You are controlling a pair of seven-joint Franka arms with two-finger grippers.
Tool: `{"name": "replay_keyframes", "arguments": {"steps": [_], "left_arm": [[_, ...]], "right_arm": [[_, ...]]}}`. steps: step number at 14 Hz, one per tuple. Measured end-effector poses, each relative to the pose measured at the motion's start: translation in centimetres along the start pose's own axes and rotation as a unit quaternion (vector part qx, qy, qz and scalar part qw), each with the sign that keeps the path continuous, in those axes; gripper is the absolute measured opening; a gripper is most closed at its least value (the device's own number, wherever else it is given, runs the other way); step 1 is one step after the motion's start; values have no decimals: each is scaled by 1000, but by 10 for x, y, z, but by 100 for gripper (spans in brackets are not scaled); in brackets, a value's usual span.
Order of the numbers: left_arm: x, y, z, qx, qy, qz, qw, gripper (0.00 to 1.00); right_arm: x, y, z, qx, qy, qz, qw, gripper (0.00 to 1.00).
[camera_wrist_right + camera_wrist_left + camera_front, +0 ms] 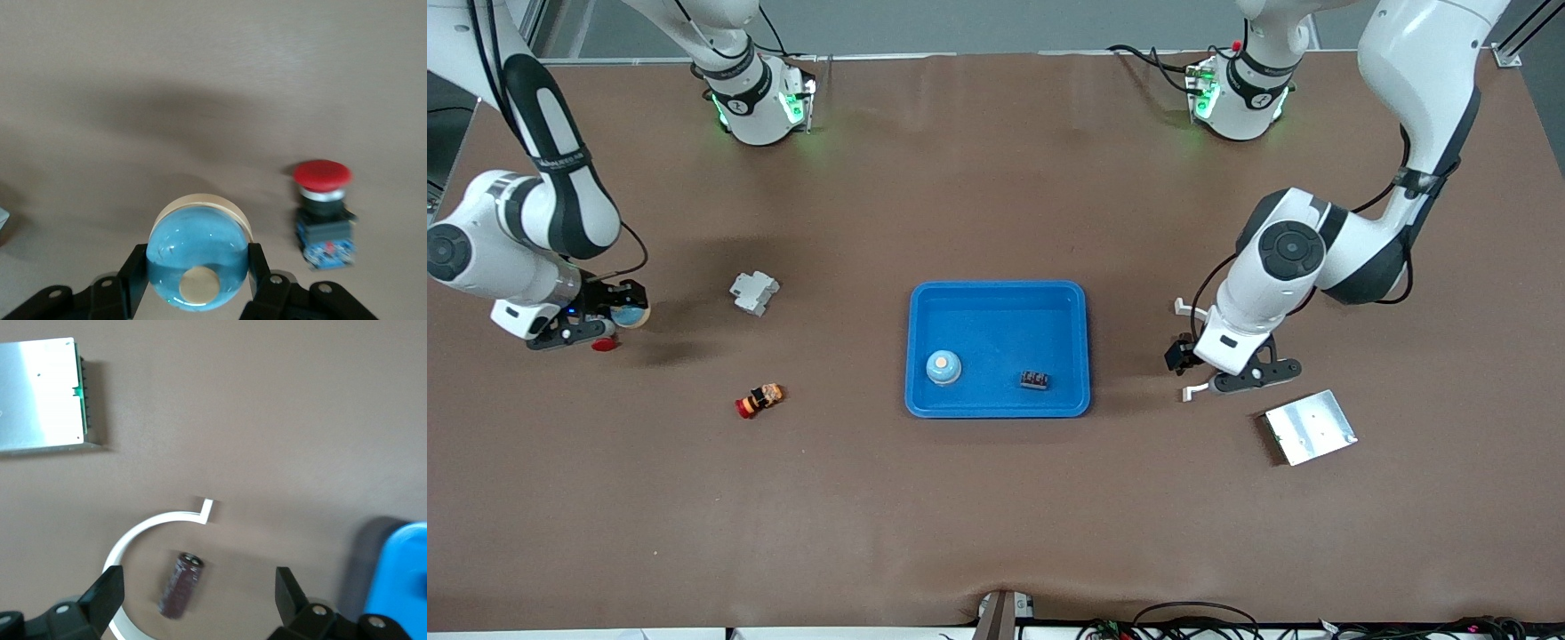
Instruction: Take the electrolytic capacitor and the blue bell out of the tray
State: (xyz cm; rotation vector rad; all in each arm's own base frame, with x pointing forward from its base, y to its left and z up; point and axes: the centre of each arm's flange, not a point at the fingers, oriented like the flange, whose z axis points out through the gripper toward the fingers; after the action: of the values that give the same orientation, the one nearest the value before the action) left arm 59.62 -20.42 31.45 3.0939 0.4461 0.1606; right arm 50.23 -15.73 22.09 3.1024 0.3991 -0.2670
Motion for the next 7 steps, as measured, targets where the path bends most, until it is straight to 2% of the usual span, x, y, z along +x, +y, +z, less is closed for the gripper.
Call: {"name": "replay_keyframes", "arguments": {"steps": [3, 5, 6, 7], "left_arm": [[1, 22, -25, -9, -13, -97, 995, 100], [-16, 51, -30, -17, -17, -174, 984, 100], [-26, 70, -32, -22, -21, -217, 976, 100], [-34, 87, -32, -26, -26, -262, 964, 100]], "right_arm": [[1, -3, 13, 4, -6, -3, 1000, 64], [1, -3, 15, 5, -7, -2, 1000, 64], [1, -3, 14, 5, -7, -2, 1000, 68], [1, -2, 13, 5, -7, -2, 1000, 78]]}}
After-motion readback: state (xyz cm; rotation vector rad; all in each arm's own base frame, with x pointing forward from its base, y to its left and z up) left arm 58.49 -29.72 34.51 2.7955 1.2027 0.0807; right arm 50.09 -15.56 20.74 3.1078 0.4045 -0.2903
